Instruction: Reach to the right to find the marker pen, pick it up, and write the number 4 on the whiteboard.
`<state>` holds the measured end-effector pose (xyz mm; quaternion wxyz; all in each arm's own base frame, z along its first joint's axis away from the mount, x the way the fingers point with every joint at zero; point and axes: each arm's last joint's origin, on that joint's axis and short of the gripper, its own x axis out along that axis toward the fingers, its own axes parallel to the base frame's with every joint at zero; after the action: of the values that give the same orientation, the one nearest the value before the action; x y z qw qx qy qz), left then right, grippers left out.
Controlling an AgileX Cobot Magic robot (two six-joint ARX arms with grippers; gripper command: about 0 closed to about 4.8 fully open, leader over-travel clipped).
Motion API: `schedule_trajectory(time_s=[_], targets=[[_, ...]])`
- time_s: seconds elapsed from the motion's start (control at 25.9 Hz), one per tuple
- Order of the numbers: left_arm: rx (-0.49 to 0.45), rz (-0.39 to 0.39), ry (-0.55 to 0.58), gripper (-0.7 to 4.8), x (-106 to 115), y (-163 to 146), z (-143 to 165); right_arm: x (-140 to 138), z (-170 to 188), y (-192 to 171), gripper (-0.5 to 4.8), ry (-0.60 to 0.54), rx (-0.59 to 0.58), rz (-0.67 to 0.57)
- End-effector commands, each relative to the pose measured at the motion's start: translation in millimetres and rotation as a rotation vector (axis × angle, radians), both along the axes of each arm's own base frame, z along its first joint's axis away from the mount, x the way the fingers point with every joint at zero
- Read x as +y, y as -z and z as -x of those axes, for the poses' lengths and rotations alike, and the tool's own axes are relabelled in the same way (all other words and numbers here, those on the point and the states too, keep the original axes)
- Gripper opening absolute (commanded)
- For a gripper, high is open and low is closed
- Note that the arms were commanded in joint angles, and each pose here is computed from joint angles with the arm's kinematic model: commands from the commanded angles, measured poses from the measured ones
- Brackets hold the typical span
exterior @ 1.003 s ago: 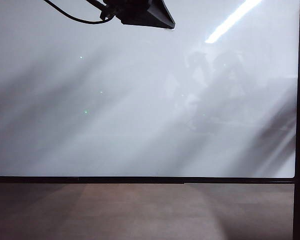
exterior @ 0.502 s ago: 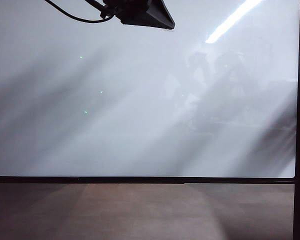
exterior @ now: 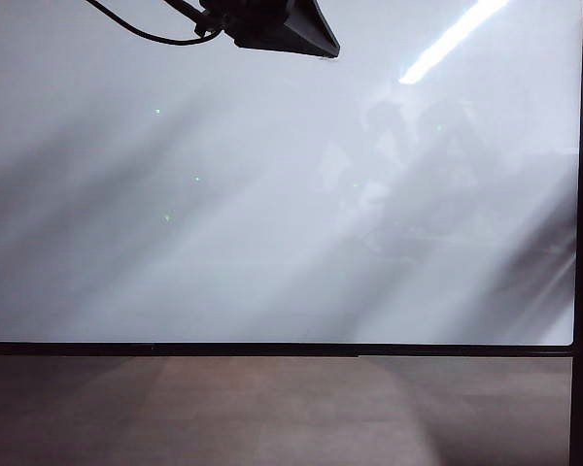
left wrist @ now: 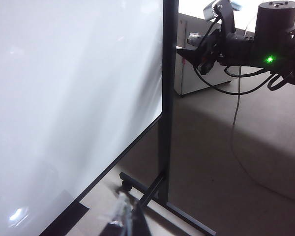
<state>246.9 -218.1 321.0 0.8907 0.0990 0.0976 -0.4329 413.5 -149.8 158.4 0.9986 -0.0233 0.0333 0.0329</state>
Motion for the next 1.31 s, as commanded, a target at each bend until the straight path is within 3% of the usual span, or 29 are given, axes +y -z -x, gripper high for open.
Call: schedule_trajectory(time_s=[0.04,0.15,0.23,0.69,0.81,1.08,1.12,1.2,1.31], targets=[[-0.019,0.007,-0.001,-0.05,0,-4,0,0,-1,-5,2.71,-0.002,-0.024,0.012],[-0.017,0.006,-0.001,-0.05,0,-3,0,0,-1,-5,2.63,-0.002,-0.024,0.012],[-0.012,0.002,-0.001,-0.05,0,-3,0,0,-1,-5,2.24,-0.002,-0.022,0.011],[0.002,-0.011,0.000,-0.05,1,-1,1,6,-5,5,2.19,0.000,-0.021,0.012],[0.003,-0.011,-0.001,-0.05,1,-1,1,6,-5,5,1.51,0.000,-0.021,0.011],[0.009,-0.016,-0.001,-0.05,1,0,1,6,-6,5,1.44,0.000,-0.021,0.011],[0.010,-0.017,0.000,-0.05,1,0,1,6,-6,5,1.27,0.001,-0.021,0.012],[0.010,-0.017,0.000,-0.05,1,0,1,6,-5,5,0.17,0.000,-0.021,0.012],[0.010,-0.017,0.000,-0.05,1,0,1,6,-5,5,0.07,0.000,-0.021,0.012]])
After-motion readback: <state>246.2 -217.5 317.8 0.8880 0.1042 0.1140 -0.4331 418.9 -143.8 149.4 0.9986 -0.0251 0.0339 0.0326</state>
